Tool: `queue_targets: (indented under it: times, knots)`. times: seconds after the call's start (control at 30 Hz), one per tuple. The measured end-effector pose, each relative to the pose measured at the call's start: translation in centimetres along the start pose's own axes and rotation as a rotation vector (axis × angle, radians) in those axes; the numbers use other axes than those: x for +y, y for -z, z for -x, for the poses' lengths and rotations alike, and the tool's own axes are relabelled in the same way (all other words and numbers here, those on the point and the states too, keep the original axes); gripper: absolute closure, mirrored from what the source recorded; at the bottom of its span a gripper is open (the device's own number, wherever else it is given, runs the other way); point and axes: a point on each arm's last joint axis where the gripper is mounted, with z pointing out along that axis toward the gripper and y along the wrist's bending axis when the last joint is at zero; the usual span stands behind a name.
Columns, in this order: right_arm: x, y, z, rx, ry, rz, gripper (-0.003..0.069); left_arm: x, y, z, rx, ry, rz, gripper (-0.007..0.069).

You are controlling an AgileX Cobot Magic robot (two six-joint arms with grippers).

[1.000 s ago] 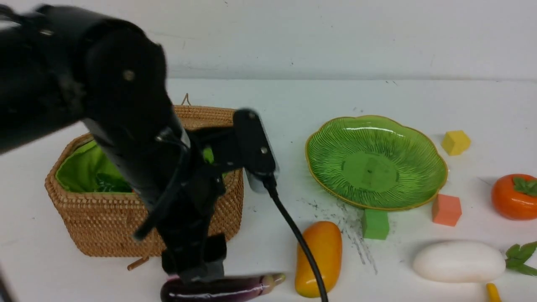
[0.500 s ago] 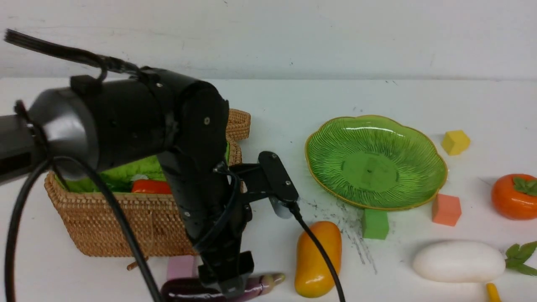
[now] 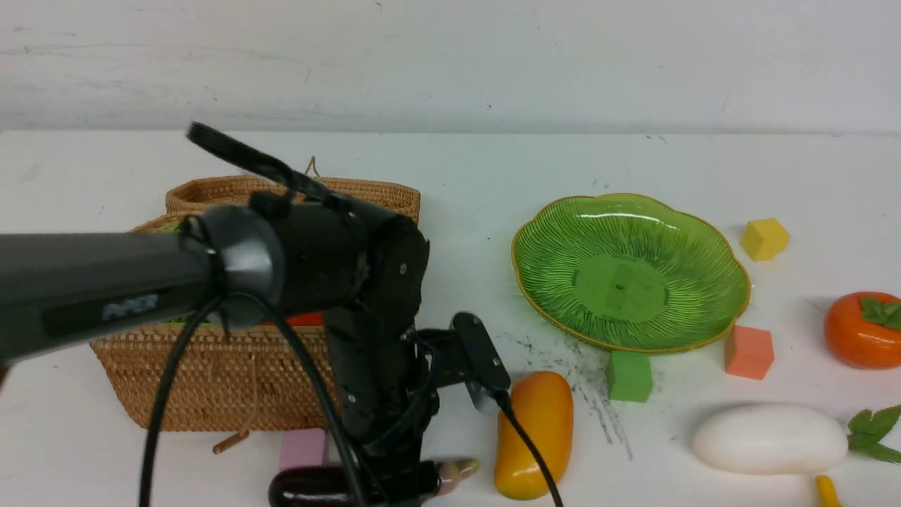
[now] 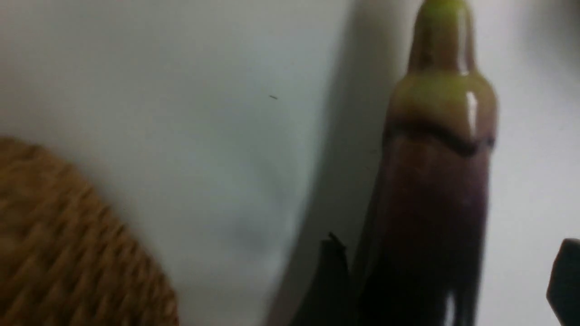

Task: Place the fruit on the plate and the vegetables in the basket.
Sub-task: Use the left arm to grab an eggplant and put it into the left basket

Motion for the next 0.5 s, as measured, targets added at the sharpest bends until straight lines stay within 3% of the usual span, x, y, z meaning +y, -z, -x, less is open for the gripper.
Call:
queue_targets:
  times: [0.33,0.5]
  knots:
    - [0.0,0.0,0.0,0.0,0.0,0.0,0.0417,0.2,-1.8,0.2,0.033,-0.002,-0.033,0.0076]
    - [0.0,0.0,0.0,0.0,0.0,0.0,0.0417,0.0,-1.9,0.0,0.05,-0.035,-0.059,0.0239]
